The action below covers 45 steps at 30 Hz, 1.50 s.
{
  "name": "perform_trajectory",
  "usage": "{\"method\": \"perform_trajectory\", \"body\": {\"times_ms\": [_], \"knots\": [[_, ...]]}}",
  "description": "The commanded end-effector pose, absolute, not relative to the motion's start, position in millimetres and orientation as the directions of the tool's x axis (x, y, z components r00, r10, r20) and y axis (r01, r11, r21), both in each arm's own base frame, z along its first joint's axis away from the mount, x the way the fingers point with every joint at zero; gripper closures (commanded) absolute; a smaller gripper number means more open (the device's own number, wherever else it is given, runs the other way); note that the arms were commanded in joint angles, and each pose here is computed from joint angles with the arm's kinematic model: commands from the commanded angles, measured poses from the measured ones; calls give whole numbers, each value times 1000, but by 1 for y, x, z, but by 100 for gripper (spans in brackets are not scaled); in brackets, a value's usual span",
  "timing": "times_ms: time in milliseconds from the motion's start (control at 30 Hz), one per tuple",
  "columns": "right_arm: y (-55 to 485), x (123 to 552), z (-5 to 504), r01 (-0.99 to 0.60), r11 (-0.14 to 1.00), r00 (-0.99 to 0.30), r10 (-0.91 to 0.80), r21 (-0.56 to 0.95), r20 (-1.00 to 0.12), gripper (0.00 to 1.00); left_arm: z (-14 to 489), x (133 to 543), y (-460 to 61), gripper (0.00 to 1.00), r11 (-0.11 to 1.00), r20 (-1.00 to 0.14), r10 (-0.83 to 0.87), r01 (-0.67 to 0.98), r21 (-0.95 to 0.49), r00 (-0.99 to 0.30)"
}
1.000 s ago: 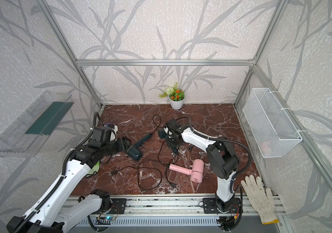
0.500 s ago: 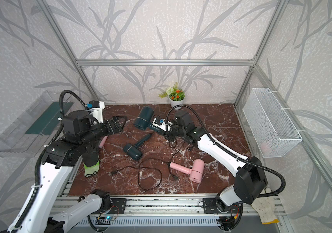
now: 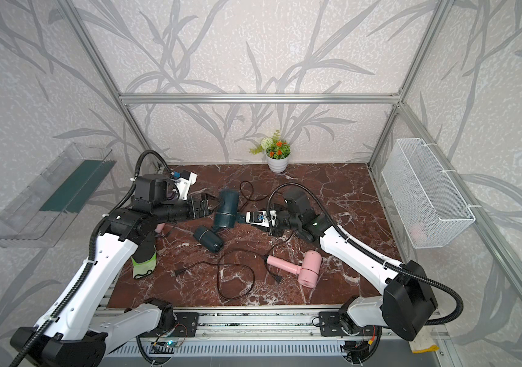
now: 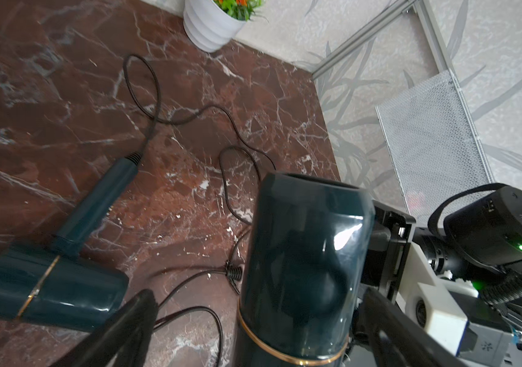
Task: Wrap the cord around the hair dryer
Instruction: Pick up the hair dryer from the center of the board.
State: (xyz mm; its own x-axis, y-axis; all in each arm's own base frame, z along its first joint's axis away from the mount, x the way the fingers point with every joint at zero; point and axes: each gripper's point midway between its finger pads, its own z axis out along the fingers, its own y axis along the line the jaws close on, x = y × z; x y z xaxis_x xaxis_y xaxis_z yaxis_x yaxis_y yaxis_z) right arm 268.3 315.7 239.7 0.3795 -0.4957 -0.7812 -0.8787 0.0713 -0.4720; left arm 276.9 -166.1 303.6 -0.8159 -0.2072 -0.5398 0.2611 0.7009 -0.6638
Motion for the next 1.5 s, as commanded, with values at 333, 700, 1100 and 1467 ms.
{"method": "perform_trajectory", "body": {"times_ms": [333,700,1100,1467], "knots": [[324,253,268,-840,29,482,-420,-542,-769,100,294,260,-209,2,569,-504,-137,348,-745,-853],[336,247,269,-841,-1,490,-422,-541,-762,100,273,269,-224,24,602,-490,-140,319,-733,-861],[327,256,287,-824,128,465,-406,-552,-787,58,270,276,-204,100,690,-562,-194,296,-661,-804],[230,275,287,-831,521,179,-77,-192,-981,1,386,294,-190,100,609,-711,-359,426,-669,-604]]}}
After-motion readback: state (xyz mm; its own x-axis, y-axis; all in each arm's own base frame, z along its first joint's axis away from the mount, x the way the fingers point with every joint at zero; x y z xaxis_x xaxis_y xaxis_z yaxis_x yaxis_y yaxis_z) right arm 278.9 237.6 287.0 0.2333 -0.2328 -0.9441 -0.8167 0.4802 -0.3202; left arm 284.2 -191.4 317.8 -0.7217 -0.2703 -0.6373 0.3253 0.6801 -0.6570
